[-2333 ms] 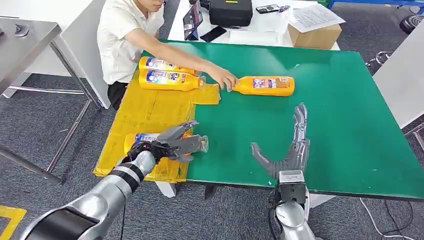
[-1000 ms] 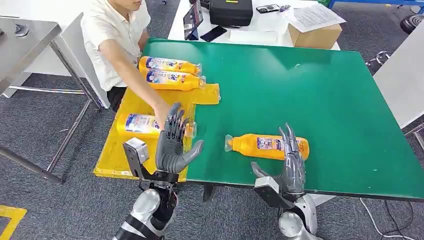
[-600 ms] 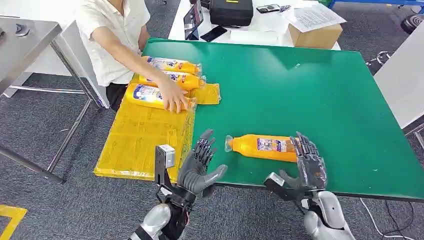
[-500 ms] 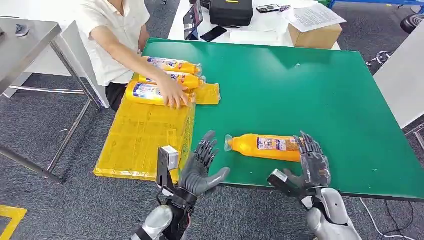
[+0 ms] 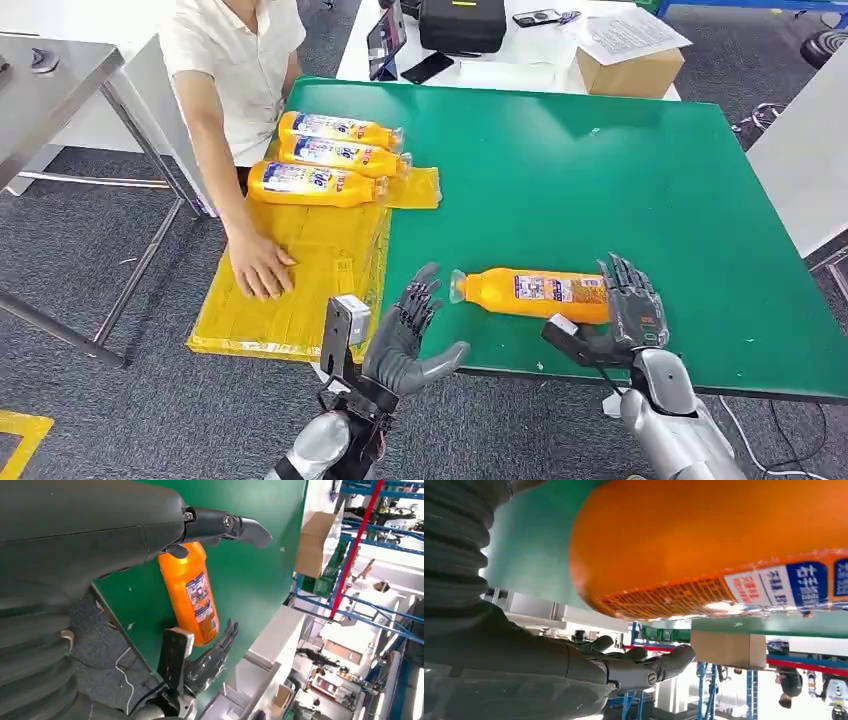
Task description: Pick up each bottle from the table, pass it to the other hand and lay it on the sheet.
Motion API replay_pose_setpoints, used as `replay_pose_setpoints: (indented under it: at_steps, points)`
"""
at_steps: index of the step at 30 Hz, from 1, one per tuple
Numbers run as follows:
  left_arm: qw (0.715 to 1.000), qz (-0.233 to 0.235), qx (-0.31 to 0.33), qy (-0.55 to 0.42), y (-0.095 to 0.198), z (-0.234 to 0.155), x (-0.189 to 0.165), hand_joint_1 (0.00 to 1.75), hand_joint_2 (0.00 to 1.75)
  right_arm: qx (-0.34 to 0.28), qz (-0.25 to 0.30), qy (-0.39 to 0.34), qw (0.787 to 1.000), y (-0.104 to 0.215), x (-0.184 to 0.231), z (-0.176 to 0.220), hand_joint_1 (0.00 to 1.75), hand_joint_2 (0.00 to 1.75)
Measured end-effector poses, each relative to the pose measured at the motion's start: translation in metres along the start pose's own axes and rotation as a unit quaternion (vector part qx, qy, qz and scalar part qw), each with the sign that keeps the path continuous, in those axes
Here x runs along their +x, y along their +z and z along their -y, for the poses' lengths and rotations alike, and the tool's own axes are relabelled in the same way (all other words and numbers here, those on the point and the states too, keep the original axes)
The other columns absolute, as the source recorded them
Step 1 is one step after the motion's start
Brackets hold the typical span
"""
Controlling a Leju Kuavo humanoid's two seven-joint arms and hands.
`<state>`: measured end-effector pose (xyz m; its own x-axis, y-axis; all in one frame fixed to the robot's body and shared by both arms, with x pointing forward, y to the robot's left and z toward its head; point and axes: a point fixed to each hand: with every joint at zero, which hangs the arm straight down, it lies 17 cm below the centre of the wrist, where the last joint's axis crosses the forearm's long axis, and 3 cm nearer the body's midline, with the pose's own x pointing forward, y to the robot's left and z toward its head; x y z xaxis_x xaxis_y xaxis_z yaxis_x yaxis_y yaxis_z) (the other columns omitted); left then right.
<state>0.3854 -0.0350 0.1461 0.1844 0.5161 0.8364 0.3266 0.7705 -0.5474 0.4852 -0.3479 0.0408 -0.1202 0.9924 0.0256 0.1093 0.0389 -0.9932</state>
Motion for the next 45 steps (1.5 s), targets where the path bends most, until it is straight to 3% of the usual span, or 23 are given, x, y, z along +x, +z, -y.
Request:
replay_pose_setpoints:
  at_steps: [9, 30, 31, 32, 41, 45]
  points:
    - [1.000, 0.006, -0.019, -0.005, -0.004, 0.014, 0.005, 0.00, 1.75, 0.023, 0.022, 0.007, 0.999, -0.031, 0.023, -0.003, 0.00, 1.75]
    - [1.000, 0.009, -0.022, -0.006, -0.005, 0.016, 0.008, 0.00, 1.75, 0.040, 0.030, 0.005, 0.999, -0.039, 0.032, -0.009, 0.00, 1.75]
    - [1.000, 0.009, -0.023, -0.007, -0.006, 0.016, 0.008, 0.00, 1.75, 0.051, 0.032, 0.005, 0.998, -0.039, 0.033, -0.013, 1.47, 1.75]
    - [1.000, 0.009, -0.023, -0.007, -0.006, 0.017, 0.009, 0.00, 1.75, 0.062, 0.034, 0.004, 0.998, -0.038, 0.035, -0.017, 1.69, 1.75]
    - [1.000, 0.003, -0.027, -0.016, -0.006, 0.019, 0.006, 0.00, 1.75, 0.194, 0.020, -0.048, 0.980, -0.030, 0.023, -0.054, 1.75, 1.75]
    - [0.999, 0.009, -0.024, -0.027, -0.006, 0.017, 0.008, 0.00, 1.75, 0.202, 0.013, -0.147, 0.968, -0.019, 0.017, -0.058, 1.75, 1.75]
